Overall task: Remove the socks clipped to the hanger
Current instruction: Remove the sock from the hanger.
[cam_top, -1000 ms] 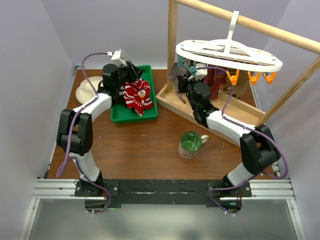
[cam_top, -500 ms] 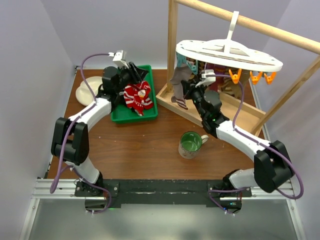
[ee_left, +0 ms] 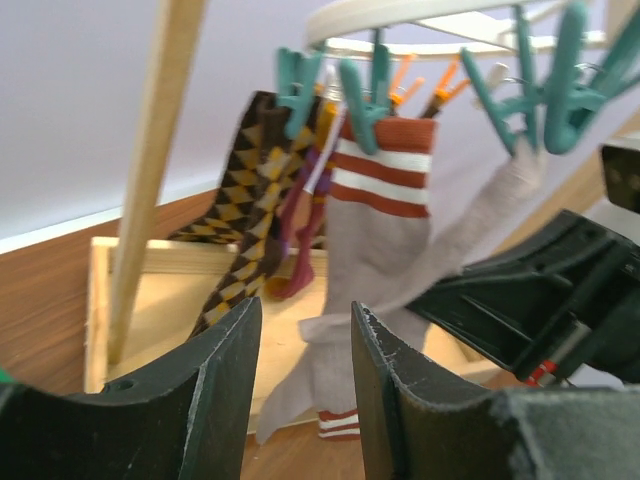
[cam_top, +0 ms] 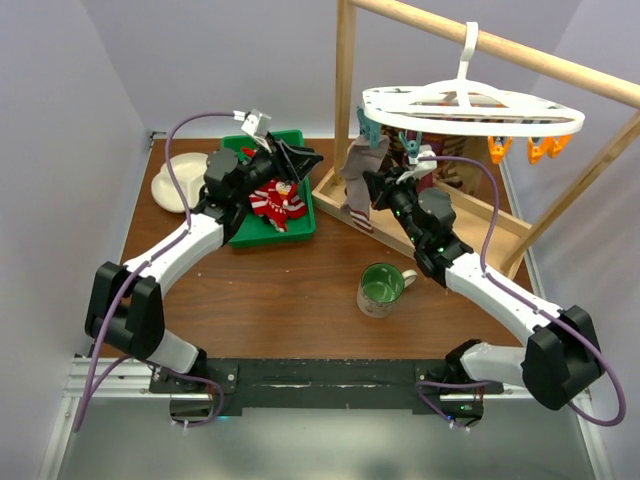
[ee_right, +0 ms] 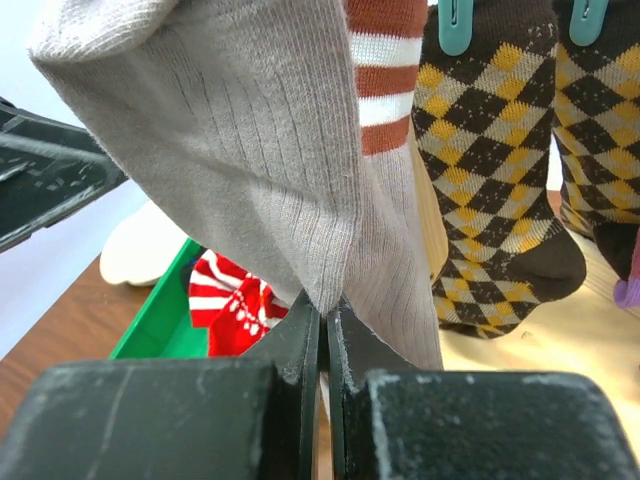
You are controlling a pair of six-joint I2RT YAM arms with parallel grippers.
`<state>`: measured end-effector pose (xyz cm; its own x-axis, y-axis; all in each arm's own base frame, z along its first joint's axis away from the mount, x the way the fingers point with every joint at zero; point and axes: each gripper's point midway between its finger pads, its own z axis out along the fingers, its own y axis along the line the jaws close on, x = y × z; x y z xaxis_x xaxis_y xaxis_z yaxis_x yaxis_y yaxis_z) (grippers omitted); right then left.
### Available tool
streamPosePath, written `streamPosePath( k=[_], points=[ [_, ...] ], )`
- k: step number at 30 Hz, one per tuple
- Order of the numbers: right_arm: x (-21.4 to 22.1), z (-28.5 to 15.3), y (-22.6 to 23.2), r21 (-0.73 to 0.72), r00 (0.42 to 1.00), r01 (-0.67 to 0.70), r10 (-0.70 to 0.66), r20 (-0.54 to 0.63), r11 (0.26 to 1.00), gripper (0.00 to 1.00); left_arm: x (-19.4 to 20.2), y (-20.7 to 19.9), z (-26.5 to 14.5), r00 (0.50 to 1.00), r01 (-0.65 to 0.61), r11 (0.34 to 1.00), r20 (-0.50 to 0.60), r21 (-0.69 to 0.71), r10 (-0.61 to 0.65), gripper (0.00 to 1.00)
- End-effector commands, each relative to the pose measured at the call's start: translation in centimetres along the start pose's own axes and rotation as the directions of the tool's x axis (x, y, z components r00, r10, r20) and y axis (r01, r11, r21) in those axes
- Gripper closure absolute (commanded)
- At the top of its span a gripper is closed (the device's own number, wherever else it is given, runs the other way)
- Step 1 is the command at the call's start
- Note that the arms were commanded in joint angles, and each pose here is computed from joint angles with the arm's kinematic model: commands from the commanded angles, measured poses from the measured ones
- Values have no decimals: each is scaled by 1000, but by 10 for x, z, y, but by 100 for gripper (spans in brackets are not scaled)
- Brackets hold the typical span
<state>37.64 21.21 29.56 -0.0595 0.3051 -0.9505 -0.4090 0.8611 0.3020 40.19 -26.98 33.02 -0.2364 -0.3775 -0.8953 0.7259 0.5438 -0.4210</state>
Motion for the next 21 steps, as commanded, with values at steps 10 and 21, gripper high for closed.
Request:
streamPosePath(
  k=[10, 21],
  points=[
    [-9, -9, 11, -53, 1000, -7, 7, -1, 999, 100, -2, -79, 9, 989, -148, 953, 19, 263, 148, 51],
    [-11, -12, 11, -53, 1000, 0, 0, -6, 999, 100, -5, -89, 41, 979, -201, 948, 20, 247, 202, 50]
  ],
)
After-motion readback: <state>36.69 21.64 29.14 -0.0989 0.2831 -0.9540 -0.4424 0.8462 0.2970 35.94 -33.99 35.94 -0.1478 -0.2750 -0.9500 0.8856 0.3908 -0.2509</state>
